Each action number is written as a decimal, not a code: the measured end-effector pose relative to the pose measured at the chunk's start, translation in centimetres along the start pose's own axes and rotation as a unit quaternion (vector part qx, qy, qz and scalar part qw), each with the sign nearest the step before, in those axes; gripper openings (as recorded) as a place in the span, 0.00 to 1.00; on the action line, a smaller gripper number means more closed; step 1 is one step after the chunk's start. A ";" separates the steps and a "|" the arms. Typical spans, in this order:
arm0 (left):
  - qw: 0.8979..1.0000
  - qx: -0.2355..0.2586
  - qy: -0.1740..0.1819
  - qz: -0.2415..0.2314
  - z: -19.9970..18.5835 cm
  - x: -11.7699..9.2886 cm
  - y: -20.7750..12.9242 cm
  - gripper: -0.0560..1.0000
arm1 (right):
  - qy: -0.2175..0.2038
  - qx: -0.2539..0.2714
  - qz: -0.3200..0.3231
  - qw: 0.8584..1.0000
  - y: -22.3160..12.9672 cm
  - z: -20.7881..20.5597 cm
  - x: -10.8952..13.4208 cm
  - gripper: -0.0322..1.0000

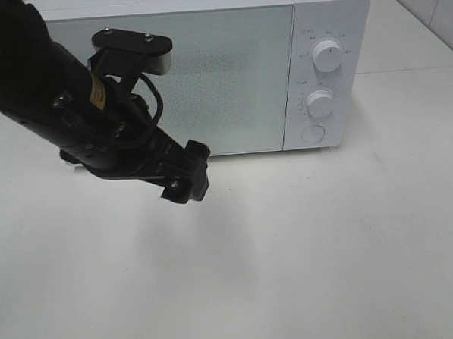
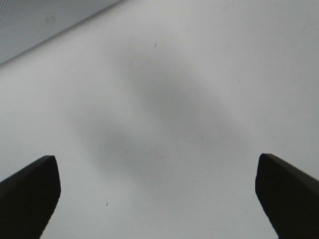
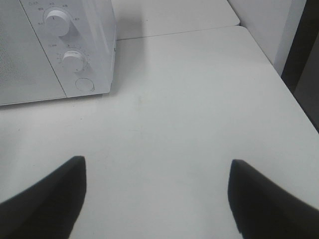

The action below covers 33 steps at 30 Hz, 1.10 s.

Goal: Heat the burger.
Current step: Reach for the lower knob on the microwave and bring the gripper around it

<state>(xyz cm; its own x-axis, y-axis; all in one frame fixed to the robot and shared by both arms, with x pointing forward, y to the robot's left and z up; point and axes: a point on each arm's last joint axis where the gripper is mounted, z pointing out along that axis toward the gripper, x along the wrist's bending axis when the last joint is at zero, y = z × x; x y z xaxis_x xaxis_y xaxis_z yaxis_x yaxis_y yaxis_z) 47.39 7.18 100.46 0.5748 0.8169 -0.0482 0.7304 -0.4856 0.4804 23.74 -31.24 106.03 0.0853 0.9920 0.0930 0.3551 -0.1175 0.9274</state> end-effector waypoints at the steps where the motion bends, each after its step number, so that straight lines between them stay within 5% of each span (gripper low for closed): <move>1: 1.000 0.025 0.006 0.003 -0.5 0.1 -0.5 0.99 | 0.000 0.000 0.000 1.000 0.0 0.0 0.0 0.77; 8: 0.996 0.089 0.020 -0.005 -1.7 0.8 -1.7 0.99 | 0.000 0.000 0.000 1.000 0.0 0.0 0.0 0.77; 12: 0.992 0.113 0.023 -0.050 -2.8 3.3 -2.0 0.99 | 0.000 0.000 0.000 1.000 0.0 0.0 0.0 0.77; 20: 0.985 0.087 0.002 -0.149 -6.5 9.2 -3.7 0.99 | 0.000 0.000 0.000 1.000 0.0 0.0 0.0 0.77; 22: 0.979 0.078 0.015 -0.189 -8.2 11.8 -5.3 0.99 | 0.000 0.000 0.000 1.000 0.0 0.0 0.0 0.77; 25: 0.977 0.074 0.020 -0.199 -8.8 12.4 -5.8 0.99 | 0.000 0.000 0.000 1.000 0.0 0.0 0.0 0.77; 29: 0.962 0.067 0.053 -0.261 -11.8 15.3 -9.0 0.99 | 0.000 0.000 0.000 1.000 0.0 0.0 0.0 0.77; 33: 0.947 0.029 0.085 -0.308 -15.3 15.7 -11.2 0.99 | 0.000 0.000 0.000 1.000 0.0 0.0 0.0 0.77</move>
<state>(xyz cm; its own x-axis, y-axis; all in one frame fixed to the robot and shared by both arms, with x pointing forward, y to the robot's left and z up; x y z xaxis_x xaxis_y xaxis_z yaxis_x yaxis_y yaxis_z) 42.60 30.16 107.71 -0.0317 0.9866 -0.1598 0.9295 0.0878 0.3581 23.74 -31.24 106.03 0.0853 0.9920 0.0930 0.3551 -0.1175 0.9274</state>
